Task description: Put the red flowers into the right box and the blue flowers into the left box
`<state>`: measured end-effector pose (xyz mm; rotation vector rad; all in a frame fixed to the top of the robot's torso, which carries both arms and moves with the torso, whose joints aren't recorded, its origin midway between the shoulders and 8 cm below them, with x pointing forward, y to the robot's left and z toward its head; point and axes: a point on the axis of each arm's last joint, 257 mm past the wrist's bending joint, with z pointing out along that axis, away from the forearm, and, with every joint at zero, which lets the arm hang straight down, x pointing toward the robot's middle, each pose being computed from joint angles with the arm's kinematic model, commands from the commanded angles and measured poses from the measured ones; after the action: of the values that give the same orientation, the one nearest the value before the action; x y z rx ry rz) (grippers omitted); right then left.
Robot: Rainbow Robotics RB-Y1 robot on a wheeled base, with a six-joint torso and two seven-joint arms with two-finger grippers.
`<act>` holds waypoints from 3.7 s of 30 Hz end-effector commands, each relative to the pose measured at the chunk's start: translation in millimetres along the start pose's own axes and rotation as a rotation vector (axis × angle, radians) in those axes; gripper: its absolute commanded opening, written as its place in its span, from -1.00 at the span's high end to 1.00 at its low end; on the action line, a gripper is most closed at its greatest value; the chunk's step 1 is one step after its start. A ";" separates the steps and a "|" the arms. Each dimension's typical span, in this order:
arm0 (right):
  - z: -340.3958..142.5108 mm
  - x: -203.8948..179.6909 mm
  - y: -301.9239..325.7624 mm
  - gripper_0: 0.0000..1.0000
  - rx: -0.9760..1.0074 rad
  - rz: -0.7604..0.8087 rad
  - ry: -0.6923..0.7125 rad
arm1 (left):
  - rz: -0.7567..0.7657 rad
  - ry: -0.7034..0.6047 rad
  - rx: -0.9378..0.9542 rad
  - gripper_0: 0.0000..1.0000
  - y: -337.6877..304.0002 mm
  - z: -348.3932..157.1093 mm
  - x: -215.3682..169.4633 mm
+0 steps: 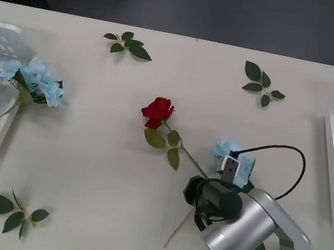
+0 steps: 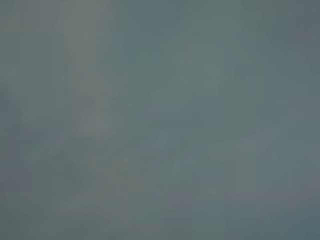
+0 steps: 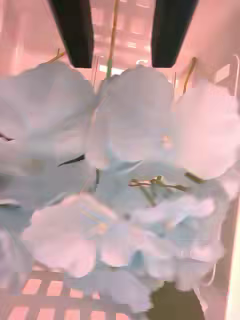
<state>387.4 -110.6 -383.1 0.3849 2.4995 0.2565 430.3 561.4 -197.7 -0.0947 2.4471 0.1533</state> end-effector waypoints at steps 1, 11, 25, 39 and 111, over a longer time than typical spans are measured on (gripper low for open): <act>3.5 -0.6 3.8 -0.41 -0.006 -0.036 -0.013 | 0.067 -0.064 -0.009 -0.76 3.6 -16.2 -31.7; 5.0 -1.5 0.5 0.47 0.002 -0.039 -0.016 | 0.025 -0.066 0.135 -1.00 -25.3 -25.3 -28.7; 4.6 -3.6 -2.5 1.00 0.007 -0.063 -0.022 | -0.066 -0.122 0.413 -1.00 -119.9 -66.8 -24.1; -70.0 -63.4 13.6 1.00 -0.117 -0.100 -0.130 | -0.183 -0.223 0.513 -1.00 -208.9 -104.0 -21.5; -209.7 -129.3 228.7 1.00 -0.948 -0.894 -0.664 | 0.453 -0.691 1.324 -1.00 -435.8 -145.0 30.4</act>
<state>412.9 23.5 -100.0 -0.8219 1.5228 0.7401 361.6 118.7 -141.8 0.8802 1.4560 -1.0763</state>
